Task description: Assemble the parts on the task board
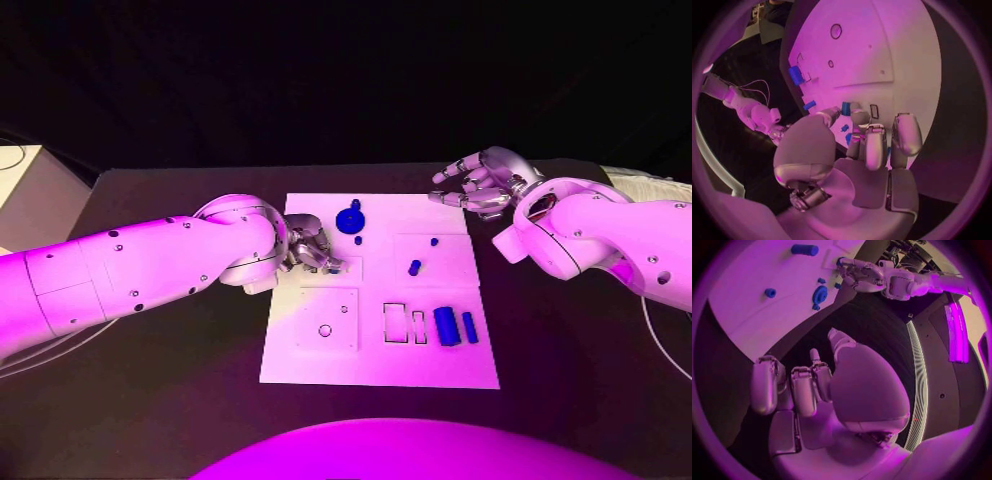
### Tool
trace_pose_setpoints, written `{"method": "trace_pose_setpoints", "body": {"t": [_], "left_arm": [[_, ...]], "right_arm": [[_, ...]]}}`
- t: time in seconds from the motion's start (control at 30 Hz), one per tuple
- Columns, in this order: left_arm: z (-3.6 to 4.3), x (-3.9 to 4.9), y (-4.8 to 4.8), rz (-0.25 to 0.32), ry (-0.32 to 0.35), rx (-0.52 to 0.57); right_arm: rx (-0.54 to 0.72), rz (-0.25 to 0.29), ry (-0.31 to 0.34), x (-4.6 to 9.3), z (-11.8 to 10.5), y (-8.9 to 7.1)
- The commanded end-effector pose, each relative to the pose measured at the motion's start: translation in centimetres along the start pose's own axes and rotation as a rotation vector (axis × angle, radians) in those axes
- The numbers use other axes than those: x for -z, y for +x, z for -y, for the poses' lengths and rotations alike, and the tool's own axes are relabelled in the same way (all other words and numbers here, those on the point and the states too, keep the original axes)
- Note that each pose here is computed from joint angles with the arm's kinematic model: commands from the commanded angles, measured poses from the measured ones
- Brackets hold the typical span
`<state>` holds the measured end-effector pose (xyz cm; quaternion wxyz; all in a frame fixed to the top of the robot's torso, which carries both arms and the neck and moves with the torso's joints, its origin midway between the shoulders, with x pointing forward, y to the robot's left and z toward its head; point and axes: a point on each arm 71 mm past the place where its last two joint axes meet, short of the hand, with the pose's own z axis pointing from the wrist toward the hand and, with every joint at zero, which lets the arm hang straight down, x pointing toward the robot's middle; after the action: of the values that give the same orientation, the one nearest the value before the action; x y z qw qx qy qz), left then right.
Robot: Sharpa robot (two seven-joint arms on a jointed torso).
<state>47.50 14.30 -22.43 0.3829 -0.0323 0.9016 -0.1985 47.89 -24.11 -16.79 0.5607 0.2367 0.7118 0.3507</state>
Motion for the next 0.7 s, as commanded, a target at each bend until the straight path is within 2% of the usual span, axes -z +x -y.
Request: {"method": "trace_pose_setpoints", "body": {"t": [0.03,0.37,0.7], "left_arm": [[-0.04,-0.13,0.47,-0.039,-0.002,-0.032],[0.07,-0.20,0.67,-0.063,-0.004,-0.063],[0.26,-0.18,0.68,-0.055,0.001,-0.053]], "right_arm": [[0.001,-0.010,-0.003,0.02,0.01,0.06],[0.001,-0.013,-0.001,0.02,0.03,0.07],[0.002,-0.015,-0.001,0.02,0.05,0.08]]}}
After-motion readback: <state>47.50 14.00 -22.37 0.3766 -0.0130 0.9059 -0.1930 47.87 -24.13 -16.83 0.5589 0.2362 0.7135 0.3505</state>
